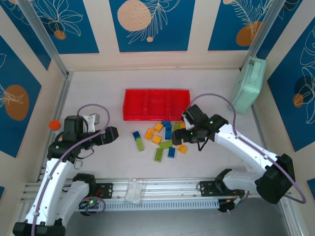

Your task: Sort the legos into containers by color

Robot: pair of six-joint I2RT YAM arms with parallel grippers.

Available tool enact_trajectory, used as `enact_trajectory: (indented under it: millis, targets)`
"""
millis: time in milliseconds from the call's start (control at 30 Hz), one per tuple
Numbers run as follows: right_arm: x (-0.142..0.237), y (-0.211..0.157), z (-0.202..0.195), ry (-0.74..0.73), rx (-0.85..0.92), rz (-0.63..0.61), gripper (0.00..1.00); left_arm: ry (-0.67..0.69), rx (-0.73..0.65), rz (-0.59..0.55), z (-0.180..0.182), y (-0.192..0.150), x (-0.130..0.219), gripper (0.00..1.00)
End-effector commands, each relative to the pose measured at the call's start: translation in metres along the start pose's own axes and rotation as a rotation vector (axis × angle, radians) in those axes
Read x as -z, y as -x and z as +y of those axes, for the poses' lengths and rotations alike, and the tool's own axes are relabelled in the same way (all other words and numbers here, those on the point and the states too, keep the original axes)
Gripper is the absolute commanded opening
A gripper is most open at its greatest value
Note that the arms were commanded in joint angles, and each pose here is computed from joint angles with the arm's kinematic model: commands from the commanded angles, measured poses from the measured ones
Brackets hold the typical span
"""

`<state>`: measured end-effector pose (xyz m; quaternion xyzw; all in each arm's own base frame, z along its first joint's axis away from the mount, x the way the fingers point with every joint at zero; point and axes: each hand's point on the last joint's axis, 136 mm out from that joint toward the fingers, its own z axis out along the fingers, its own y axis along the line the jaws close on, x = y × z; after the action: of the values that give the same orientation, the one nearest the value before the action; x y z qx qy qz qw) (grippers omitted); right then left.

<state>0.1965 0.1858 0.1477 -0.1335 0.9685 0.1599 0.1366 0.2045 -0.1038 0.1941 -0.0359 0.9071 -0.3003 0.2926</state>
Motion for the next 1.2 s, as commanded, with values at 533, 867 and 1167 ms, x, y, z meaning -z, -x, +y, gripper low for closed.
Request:
enact_trajectory:
  millis: [533, 867, 1167]
  targets:
    - [-0.047, -0.062, -0.031, -0.08, 0.814, 0.22, 0.99, -0.015, -0.046, -0.039, -0.005, 0.0, 0.007, 0.99]
    - [-0.077, -0.056, -0.031, -0.051, 0.736, 0.239, 0.98, -0.02, -0.052, -0.043, -0.006, 0.001, 0.008, 0.99]
    - [-0.104, -0.045, -0.044, -0.113, 0.706, 0.25, 0.95, -0.029, -0.061, -0.046, -0.008, 0.002, 0.007, 0.99]
